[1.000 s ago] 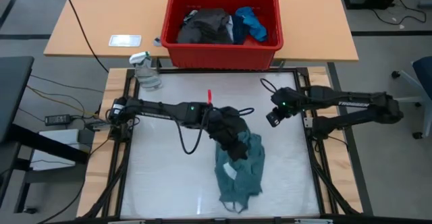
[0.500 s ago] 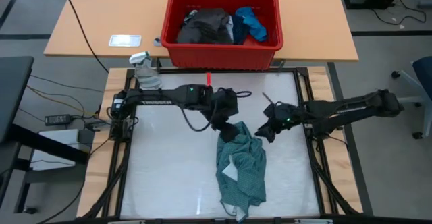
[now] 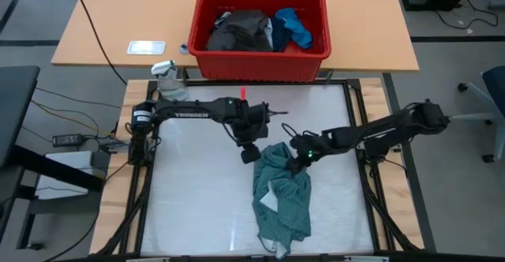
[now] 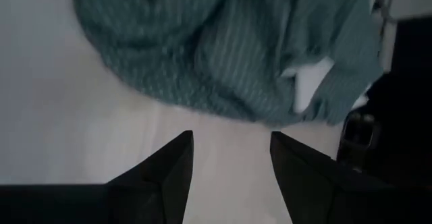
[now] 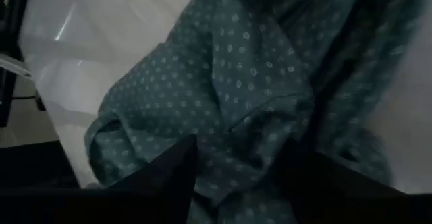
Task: Fold laundry
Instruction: Fold the green shirt
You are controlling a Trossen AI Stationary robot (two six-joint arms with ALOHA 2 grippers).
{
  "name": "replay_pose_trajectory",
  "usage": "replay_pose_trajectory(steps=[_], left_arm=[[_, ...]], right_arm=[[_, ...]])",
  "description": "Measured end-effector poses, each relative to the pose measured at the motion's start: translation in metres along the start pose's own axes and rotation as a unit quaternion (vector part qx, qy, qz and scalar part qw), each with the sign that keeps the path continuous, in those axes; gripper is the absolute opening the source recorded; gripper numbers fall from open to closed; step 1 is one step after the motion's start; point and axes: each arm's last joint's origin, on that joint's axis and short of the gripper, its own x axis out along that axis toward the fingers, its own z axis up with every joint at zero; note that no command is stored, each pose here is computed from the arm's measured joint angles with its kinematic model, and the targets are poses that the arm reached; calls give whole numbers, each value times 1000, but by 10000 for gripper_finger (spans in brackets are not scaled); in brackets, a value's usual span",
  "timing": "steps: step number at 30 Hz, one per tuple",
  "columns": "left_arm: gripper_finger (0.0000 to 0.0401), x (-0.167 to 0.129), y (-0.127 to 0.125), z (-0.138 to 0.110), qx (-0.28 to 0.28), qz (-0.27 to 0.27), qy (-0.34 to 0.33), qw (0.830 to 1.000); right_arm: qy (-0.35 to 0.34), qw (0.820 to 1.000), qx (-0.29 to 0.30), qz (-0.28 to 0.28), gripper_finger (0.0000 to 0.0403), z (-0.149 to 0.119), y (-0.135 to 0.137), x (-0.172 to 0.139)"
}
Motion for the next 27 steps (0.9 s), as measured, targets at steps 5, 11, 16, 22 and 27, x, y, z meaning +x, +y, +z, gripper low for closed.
replay_pose_trajectory(steps=[5,11,16,22,27], left_arm=[[201,13,21,-10,21,-21,21,999],[197,-8,37,-13,54,-17,-2,998],[193,-39,45,-10,102,-8,-62,993],[193,-44,37,14,176,-49,-175,967],[193,-23,13,33,245,-73,-242,936]], right_arm=[[16,1000,8,9,100,3,-2,16],[-43,991,-112,53,11,12,38,-21],[-50,944,-326,23,7,8,81,-88],[-6,930,-368,-6,5,-2,107,-158],[3,936,-352,23,5,-17,131,-205]])
